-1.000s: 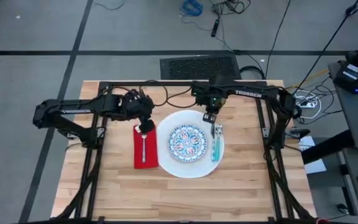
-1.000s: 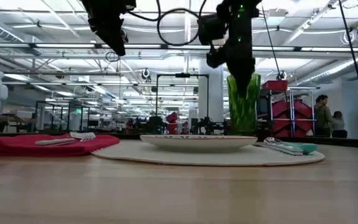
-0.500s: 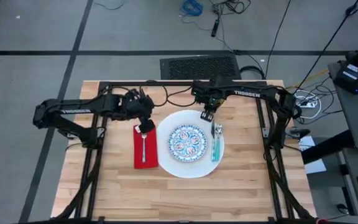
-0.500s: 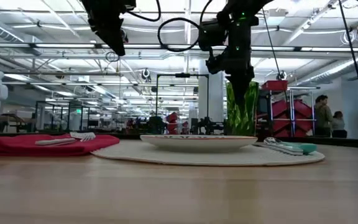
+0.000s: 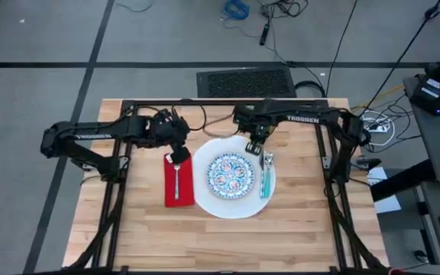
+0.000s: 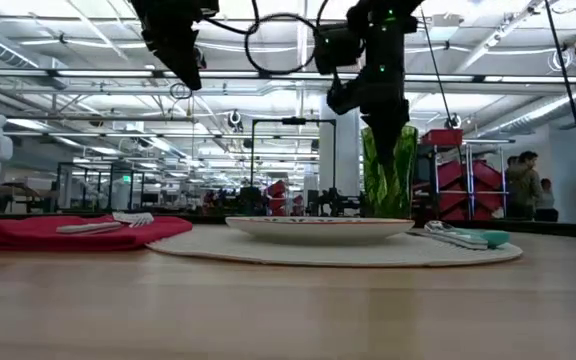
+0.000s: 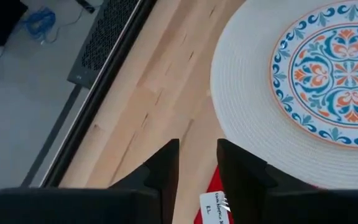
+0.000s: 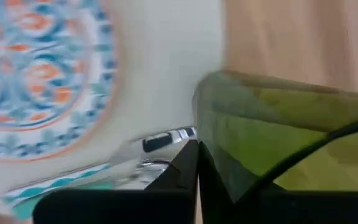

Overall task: Set table place
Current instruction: Put the green cup to the top right of the blue patterned plate on the white tablemat

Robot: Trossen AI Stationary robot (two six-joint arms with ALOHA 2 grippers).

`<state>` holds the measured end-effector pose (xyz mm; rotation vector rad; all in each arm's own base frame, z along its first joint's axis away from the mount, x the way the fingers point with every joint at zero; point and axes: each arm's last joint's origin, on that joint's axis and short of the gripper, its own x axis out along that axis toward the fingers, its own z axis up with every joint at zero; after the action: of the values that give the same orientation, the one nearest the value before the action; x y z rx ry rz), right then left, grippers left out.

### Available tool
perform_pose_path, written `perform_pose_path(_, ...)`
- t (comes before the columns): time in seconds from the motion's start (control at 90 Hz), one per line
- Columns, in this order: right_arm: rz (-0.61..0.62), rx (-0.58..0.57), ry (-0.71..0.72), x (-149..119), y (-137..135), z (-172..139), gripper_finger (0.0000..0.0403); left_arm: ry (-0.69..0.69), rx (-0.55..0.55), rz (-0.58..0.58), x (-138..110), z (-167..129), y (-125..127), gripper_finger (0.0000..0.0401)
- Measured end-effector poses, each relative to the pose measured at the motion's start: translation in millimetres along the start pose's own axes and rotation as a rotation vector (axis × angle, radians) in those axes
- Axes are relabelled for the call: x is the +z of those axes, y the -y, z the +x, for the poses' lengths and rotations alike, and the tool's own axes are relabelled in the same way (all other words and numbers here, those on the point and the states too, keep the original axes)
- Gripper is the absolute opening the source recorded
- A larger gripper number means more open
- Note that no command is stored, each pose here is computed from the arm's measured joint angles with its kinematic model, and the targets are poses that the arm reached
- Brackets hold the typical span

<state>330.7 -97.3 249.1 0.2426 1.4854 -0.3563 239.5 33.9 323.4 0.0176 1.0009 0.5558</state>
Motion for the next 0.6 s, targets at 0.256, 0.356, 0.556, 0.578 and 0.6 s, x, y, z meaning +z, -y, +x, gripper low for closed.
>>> perform_pose_path(0.256, -0.056, 0.013, 0.022, 1, -27, 2, 0.0, 0.037, -0.007, -0.016, 4, 0, 1, 0.0095)
perform_pose_path(0.356, -0.052, 0.028, 0.036, 3, -27, 2, 0.0, 0.049, -0.009, -0.022, 5, 0, 1, 0.0095)
perform_pose_path(0.556, -0.066, 0.024, 0.037, 3, -26, 3, 0.0001, 0.046, -0.008, -0.021, 5, 0, 1, 0.0095)
perform_pose_path(0.578, -0.07, 0.024, 0.037, 3, -26, 3, 0.0002, 0.047, -0.008, -0.021, 5, 0, 1, 0.0095)
perform_pose_path(0.6, -0.073, 0.025, 0.036, 3, -26, 3, 0.0004, 0.047, -0.008, -0.021, 5, 0, 1, 0.0095)
